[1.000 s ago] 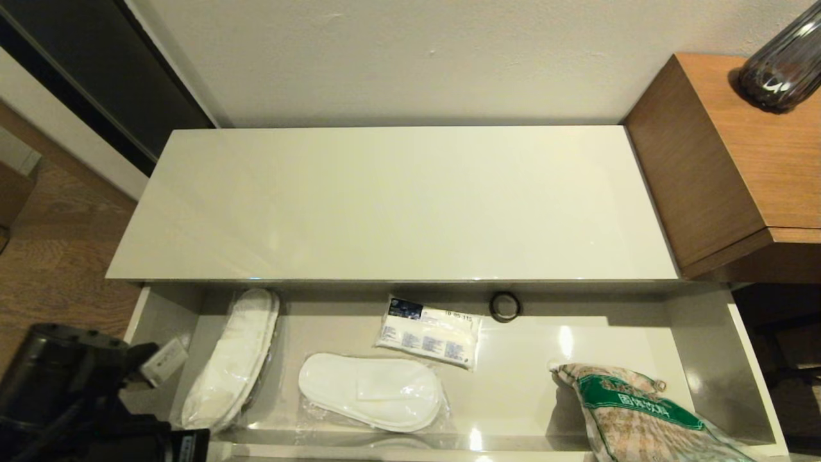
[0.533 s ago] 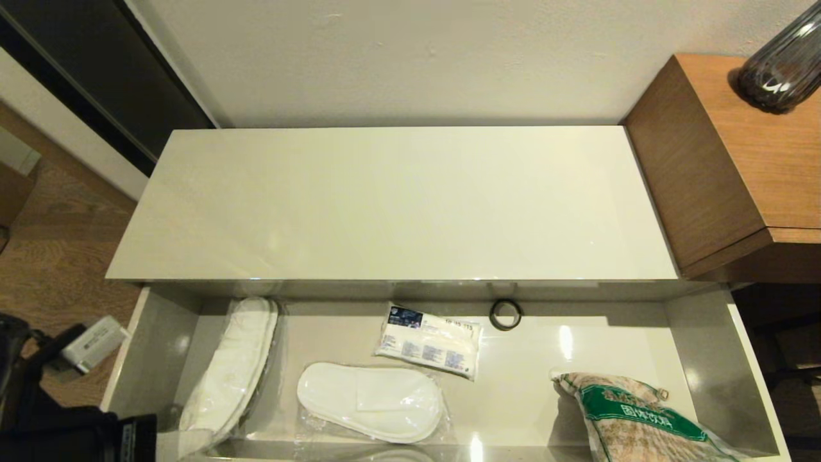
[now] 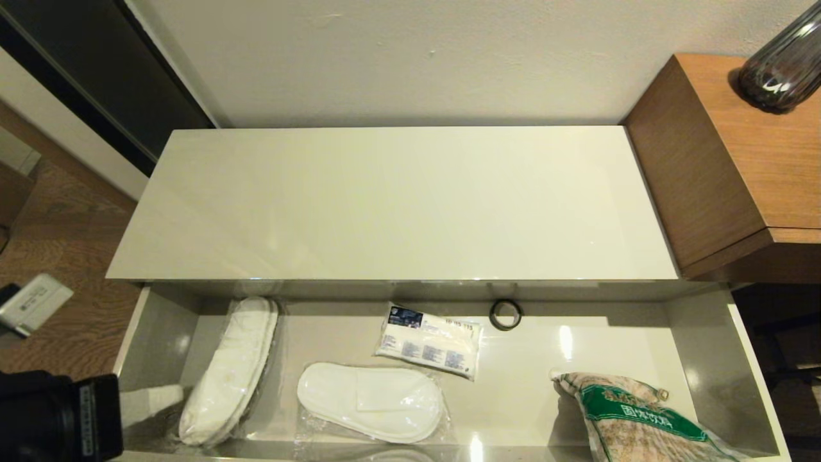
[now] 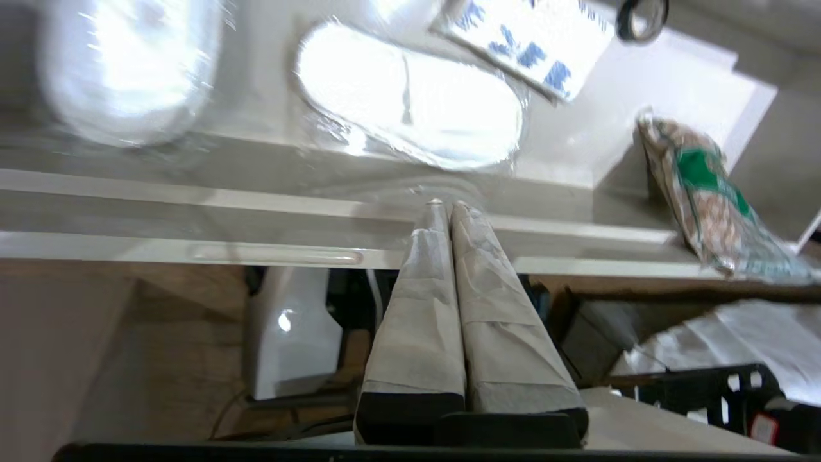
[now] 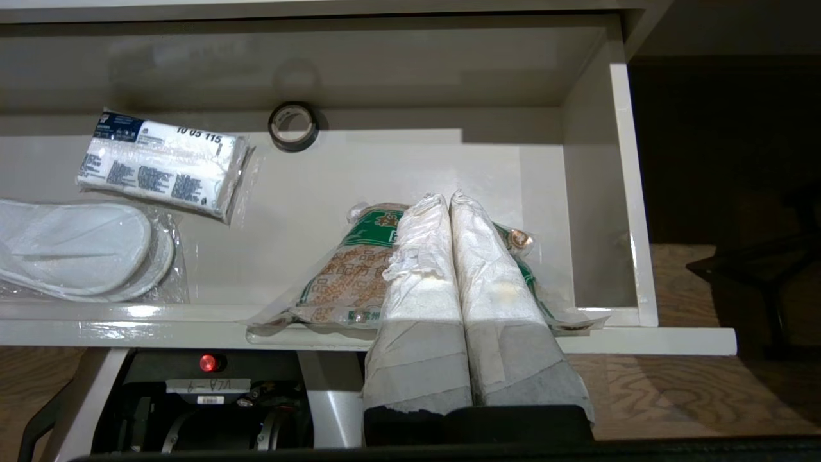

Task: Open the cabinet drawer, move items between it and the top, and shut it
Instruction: Take out the disposable slippers from the drawer

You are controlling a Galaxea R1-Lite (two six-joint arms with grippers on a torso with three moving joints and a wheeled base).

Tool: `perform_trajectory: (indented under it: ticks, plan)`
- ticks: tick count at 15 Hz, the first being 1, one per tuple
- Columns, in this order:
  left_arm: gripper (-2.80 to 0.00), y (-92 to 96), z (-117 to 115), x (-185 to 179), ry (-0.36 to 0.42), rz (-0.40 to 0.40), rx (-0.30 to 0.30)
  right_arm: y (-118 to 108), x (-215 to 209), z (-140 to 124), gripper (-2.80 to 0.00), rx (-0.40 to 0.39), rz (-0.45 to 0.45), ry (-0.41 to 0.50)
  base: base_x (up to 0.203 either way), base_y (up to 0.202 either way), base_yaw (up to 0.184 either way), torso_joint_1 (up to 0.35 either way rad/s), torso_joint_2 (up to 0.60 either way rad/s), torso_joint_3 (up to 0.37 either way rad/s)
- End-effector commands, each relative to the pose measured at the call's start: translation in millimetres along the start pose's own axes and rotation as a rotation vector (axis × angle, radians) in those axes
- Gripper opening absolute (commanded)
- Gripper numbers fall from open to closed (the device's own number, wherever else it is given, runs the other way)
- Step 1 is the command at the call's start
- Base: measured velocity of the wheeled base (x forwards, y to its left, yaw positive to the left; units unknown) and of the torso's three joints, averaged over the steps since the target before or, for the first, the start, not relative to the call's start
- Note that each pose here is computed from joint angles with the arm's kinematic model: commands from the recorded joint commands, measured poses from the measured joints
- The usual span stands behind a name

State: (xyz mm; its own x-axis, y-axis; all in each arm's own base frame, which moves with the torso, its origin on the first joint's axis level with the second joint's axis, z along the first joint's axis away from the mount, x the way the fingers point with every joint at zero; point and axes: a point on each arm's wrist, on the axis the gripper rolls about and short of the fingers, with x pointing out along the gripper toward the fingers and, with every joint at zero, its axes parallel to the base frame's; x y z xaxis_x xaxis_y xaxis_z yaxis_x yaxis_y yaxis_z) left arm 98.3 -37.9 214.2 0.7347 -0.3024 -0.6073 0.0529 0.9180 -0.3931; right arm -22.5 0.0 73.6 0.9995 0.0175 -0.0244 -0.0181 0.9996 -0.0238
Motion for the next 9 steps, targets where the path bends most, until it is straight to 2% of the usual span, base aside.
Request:
perform_trajectory:
  ticks: [1,4,6,9]
  plan:
    - [-2.8,-4.2,7.6,-21.6,-0.051,-0.009,-0.003,0.0,0.1,0.0,-2.8,0.0,0.001,0.002,0.0,0.0,0.0,0.0,0.0,0.0]
    - [-2.8,-5.6,10.2,-69.3,-0.068,0.031,-0.003,0.0,0.1,0.0,-2.8,-0.001,0.001,0.002,0.0,0.0,0.0,0.0,0.0,0.0]
    - [-2.8,2.5,-4.3,-101.1,-0.067,0.076,-0.003,0.0,0.1,0.0,-2.8,-0.001,0.001,0.002,0.0,0.0,0.0,0.0,0.0,0.0]
    - [-2.8,21.8,-42.1,-130.5,-0.02,0.137,-0.016,0.0,0.1,0.0,-2.8,-0.001,0.001,0.002,0.0,0.0,0.0,0.0,0.0,0.0]
